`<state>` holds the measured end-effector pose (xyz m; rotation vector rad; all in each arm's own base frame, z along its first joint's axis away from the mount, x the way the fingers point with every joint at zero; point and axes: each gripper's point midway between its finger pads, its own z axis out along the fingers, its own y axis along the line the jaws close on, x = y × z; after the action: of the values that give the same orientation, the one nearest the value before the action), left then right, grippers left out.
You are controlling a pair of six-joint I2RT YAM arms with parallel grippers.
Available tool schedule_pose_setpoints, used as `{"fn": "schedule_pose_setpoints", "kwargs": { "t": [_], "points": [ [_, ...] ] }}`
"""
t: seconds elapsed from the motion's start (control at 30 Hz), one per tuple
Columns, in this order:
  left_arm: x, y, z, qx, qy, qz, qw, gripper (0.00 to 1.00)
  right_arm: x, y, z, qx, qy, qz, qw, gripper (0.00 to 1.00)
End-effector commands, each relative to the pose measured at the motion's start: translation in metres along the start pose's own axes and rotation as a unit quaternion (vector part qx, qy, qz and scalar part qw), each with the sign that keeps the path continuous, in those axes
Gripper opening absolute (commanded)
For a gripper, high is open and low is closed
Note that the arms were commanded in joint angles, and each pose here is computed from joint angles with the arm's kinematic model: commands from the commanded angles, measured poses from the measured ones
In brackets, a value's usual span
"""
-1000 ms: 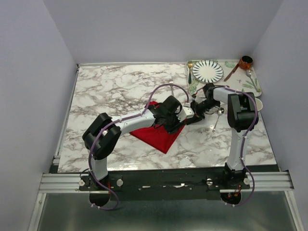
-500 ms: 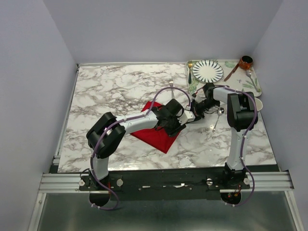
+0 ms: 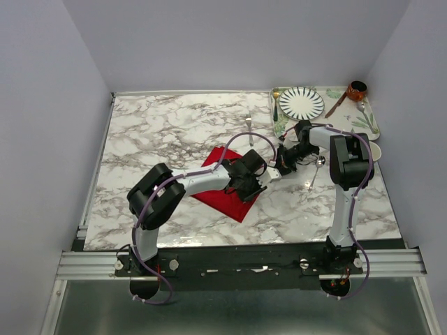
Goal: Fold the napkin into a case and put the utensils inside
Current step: Smooth out the lower triangle-folded napkin at the center of the board.
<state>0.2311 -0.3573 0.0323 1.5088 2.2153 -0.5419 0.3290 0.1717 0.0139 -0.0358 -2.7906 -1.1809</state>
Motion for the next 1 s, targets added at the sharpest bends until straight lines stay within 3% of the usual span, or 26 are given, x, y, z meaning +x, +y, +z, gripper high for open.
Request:
{"fn": "schedule_pose_setpoints", "kwargs": {
  "t": [0.0, 0.53, 0.6, 0.77, 0.97],
  "points": [
    [0.012, -0.01, 0.003, 0.011, 0.016, 0.008, 1.0, 0.3, -0.008, -0.024, 0.011, 0.037, -0.007, -0.006, 0.999, 0.06],
    [0.022, -0.025, -0.003, 0.039, 0.025, 0.027, 0.999, 0.26, -0.012, -0.023, 0.013, 0.032, -0.008, -0.002, 0.999, 0.06],
    [0.02, -0.026, -0.005, 0.04, 0.021, 0.028, 0.999, 0.29, -0.013, -0.021, 0.012, 0.029, -0.009, -0.004, 1.0, 0.06],
    [-0.006, -0.027, -0.027, 0.047, -0.029, 0.018, 0.998, 0.48, -0.012, 0.005, -0.003, -0.013, -0.02, -0.031, 0.999, 0.12],
    [-0.054, 0.014, -0.063, -0.02, -0.121, -0.056, 0.991, 0.53, -0.008, 0.023, -0.016, -0.031, -0.03, -0.038, 0.998, 0.17]
  ]
}}
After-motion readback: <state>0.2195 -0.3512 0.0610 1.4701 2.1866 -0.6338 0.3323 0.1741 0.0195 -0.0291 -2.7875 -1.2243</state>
